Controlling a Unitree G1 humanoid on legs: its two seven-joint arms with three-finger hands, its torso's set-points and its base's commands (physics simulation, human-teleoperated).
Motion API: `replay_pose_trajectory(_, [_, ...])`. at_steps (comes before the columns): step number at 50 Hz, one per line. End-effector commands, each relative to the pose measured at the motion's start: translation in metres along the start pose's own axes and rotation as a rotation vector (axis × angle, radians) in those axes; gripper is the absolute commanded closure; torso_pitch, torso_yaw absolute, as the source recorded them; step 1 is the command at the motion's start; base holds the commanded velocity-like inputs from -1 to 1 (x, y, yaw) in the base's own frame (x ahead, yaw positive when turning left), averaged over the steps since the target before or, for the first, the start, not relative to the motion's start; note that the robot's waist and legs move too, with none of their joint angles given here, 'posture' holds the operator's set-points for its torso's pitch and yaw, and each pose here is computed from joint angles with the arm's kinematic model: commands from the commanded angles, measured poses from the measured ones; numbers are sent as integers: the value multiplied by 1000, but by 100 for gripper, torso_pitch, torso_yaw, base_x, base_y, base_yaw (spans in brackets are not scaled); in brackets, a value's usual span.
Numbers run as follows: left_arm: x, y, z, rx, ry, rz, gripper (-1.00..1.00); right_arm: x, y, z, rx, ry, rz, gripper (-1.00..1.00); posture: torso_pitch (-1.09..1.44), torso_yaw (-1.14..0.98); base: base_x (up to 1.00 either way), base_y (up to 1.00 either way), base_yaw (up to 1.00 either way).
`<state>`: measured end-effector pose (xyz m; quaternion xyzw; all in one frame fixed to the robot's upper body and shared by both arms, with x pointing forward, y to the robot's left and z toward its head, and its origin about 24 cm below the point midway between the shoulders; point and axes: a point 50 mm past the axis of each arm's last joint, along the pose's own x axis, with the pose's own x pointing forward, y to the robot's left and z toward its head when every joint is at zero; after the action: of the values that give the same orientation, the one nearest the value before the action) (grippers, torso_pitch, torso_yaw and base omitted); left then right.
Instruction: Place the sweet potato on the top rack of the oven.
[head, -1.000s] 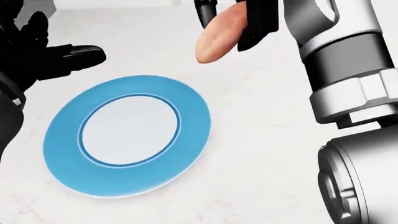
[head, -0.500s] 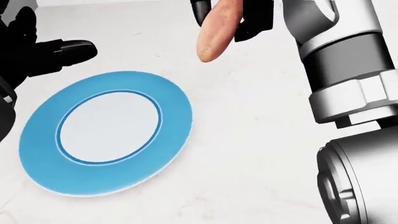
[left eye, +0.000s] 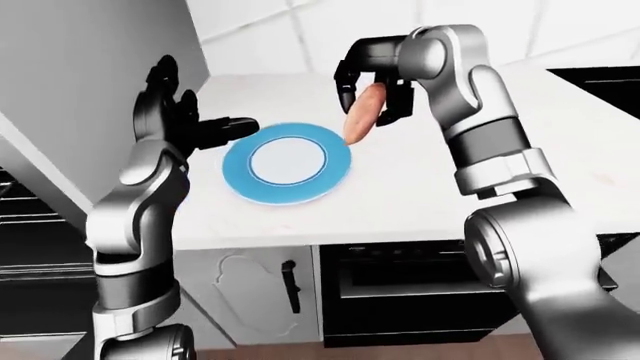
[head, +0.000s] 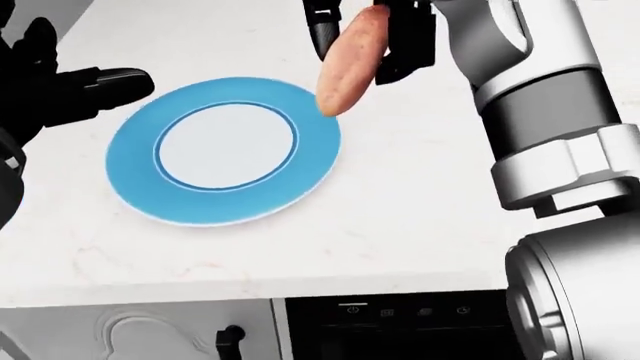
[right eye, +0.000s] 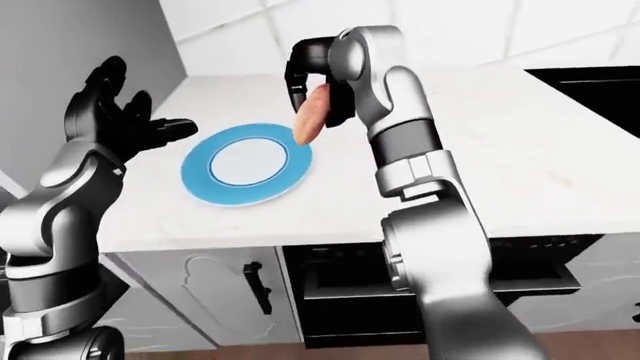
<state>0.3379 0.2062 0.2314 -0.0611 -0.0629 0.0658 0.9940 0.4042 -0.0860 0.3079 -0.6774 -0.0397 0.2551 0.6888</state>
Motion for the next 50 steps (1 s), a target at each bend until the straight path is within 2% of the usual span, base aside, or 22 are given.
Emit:
replay_pose_trajectory(1, [-2,-6,21,-7,-101,-32,-100,-15,-27,4,-19,-7,-113,100,0,0,-25,0,0])
replay_pose_trajectory(5, [-2,-7,21,-6,-101,-32,-100,-15,-26,3,-3,-7,-120,100,0,0,-9,0,0])
replay_pose_trajectory(24, [-1,-7,20,-4,-100,-34,-100,-14,-26,-1,-20,10,-134,100,0,0,0,0,3])
replay_pose_trajectory(50, [-1,-7,20,-4,-100,-34,-100,-10,-19,-2,-28,18,-129,100,0,0,0,0,96])
